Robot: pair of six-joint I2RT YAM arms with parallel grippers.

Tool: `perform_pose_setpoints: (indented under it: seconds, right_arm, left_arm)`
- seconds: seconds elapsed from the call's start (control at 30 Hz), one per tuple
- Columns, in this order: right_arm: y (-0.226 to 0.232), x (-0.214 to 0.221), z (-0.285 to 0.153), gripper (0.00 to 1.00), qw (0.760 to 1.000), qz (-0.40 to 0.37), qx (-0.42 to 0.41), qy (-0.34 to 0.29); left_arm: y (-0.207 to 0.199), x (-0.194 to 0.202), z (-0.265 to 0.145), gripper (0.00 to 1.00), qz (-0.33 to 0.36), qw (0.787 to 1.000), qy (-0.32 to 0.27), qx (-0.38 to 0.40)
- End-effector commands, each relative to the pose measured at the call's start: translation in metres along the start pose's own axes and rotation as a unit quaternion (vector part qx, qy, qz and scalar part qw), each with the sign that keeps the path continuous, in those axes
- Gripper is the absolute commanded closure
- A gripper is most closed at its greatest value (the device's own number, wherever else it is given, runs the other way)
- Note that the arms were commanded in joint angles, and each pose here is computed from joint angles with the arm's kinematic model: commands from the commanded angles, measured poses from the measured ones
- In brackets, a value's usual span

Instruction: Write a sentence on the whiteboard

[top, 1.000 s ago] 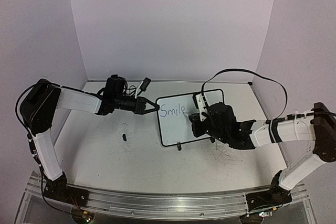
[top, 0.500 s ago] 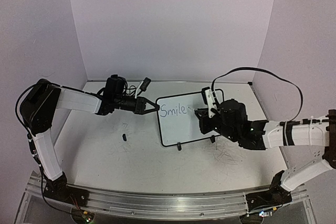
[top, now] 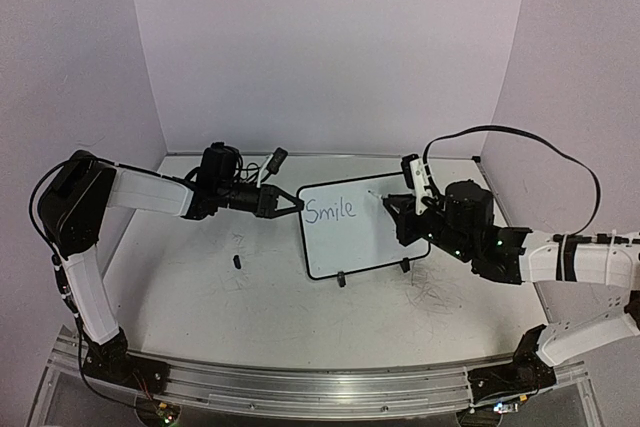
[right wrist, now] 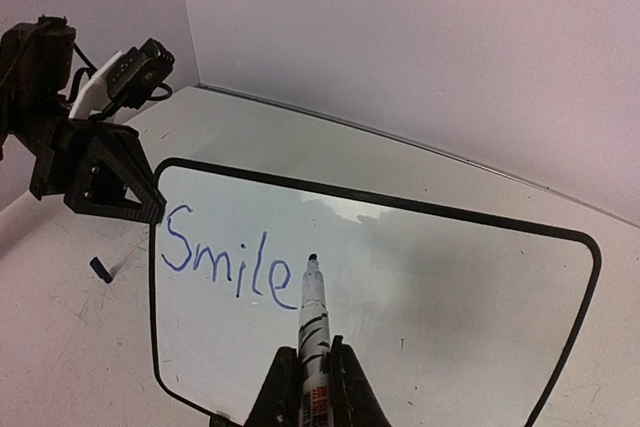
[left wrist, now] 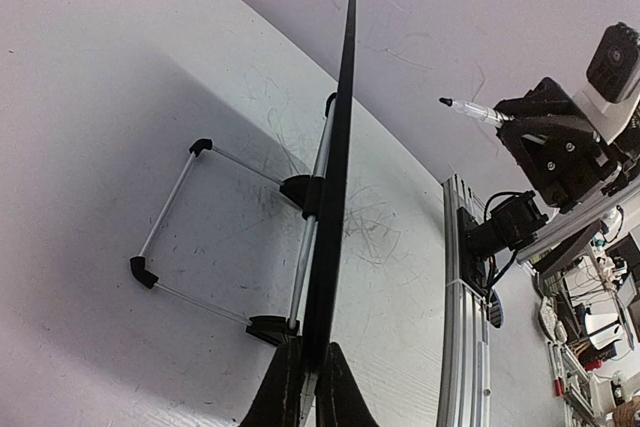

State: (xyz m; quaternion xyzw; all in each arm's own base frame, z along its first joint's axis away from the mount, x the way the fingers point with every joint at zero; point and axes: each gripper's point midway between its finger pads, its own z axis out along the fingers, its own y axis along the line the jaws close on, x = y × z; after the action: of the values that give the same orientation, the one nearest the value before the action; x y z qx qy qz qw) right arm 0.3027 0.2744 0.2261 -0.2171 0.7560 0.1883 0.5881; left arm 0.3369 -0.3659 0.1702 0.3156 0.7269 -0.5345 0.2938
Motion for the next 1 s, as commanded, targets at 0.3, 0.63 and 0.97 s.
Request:
perform_pose_setpoints:
  seconds: [0.3, 0.63, 0.97]
  right_arm:
    - [0.014, -0.013, 0.011, 1.00, 0.999, -0.035, -0.025, -0.003]
    - [0.009, -0.012, 0.011, 1.00, 0.999, -0.032, -0.011, -0.006]
    - [0.010, -0.004, 0.016, 1.00, 1.000, -0.028, -0.011, 0.004]
  left_arm:
    - [-0.011, -0.011, -0.002, 1.00, 0.012, 1.000, -0.005, 0.016]
    - [-0.011, -0.010, -0.002, 1.00, 0.011, 1.000, -0.004, 0.016]
    - [-0.010, -0.011, -0.002, 1.00, 0.011, 1.000, -0.006, 0.014]
